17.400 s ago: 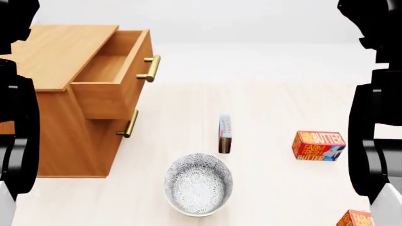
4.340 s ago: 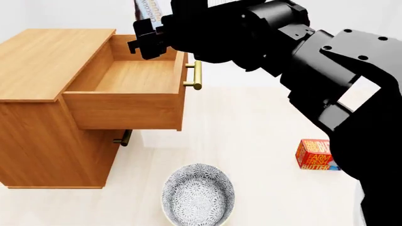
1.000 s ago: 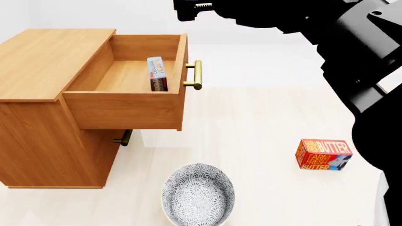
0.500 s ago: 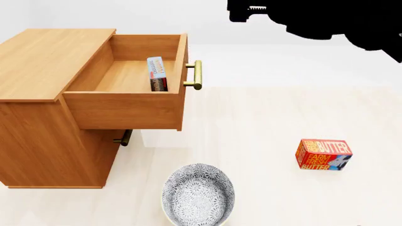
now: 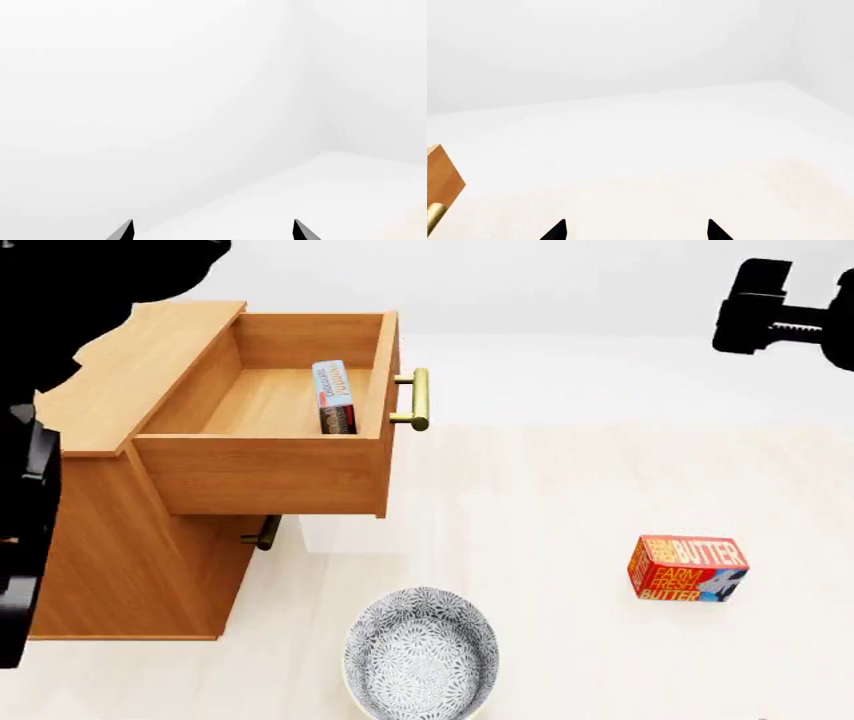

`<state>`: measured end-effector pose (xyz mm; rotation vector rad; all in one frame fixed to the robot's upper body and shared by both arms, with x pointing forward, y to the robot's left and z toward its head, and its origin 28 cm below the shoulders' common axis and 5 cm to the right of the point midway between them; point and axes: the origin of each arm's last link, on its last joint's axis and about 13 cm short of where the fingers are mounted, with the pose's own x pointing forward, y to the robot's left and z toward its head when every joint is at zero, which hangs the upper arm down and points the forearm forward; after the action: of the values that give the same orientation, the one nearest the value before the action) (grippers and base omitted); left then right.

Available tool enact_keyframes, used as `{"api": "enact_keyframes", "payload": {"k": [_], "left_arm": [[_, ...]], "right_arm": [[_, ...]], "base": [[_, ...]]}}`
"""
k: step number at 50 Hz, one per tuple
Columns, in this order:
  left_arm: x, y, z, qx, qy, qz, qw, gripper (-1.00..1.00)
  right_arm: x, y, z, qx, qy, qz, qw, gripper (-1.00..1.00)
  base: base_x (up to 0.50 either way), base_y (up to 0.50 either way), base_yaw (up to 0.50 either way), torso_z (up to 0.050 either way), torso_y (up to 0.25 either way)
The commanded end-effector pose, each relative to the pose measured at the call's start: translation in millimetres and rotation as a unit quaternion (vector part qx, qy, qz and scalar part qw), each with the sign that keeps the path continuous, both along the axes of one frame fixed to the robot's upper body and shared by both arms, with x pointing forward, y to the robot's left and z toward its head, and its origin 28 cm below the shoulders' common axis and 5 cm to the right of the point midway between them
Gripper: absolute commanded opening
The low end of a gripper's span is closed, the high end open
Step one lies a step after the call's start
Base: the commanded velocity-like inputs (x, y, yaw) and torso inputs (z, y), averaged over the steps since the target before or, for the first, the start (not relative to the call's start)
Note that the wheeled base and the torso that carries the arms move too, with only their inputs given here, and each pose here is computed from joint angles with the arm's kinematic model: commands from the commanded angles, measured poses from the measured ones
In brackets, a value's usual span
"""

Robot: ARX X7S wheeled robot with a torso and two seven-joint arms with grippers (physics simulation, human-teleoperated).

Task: Put the chocolate pudding in the top drawer of the cabinet and close it.

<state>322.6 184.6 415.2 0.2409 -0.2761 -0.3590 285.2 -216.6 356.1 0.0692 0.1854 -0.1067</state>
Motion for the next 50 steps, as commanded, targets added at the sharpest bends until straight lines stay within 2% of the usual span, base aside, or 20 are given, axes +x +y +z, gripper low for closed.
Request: {"api": "enact_keyframes", "payload": {"k": [1,10,26,41,50], "left_arm": [[-5,-37.3,-16,0.016,0.015,-0.055,0.998,1.00],[-14,-61.1,-37,0.034,0.031,-0.099,0.994,1.00],[-39,-93.7,-97,0.077,0.079,-0.173,0.979,1.00],[-31,-102.5,-154,0.093,0.134,-0.186,0.969,1.00],[-25,-105.3,-175,0.089,0.161,-0.179,0.967,1.00]], "right_arm": [[-40,-32.8,-13,0.002,0.006,-0.046,0.999,1.00],[-55,-41.9,-23,0.002,0.015,-0.059,0.998,1.00],[-52,-37.4,-33,0.001,0.026,-0.063,0.998,1.00],[-54,-38.4,-47,0.006,0.039,-0.064,0.997,1.00],[-55,-38.6,-52,0.008,0.044,-0.062,0.997,1.00]], "base": [[0.00,0.00,0.00,0.000,0.000],[0.00,0.00,0.00,0.000,0.000],[0.00,0.00,0.00,0.000,0.000],[0.00,0.00,0.00,0.000,0.000],[0.00,0.00,0.00,0.000,0.000]]}}
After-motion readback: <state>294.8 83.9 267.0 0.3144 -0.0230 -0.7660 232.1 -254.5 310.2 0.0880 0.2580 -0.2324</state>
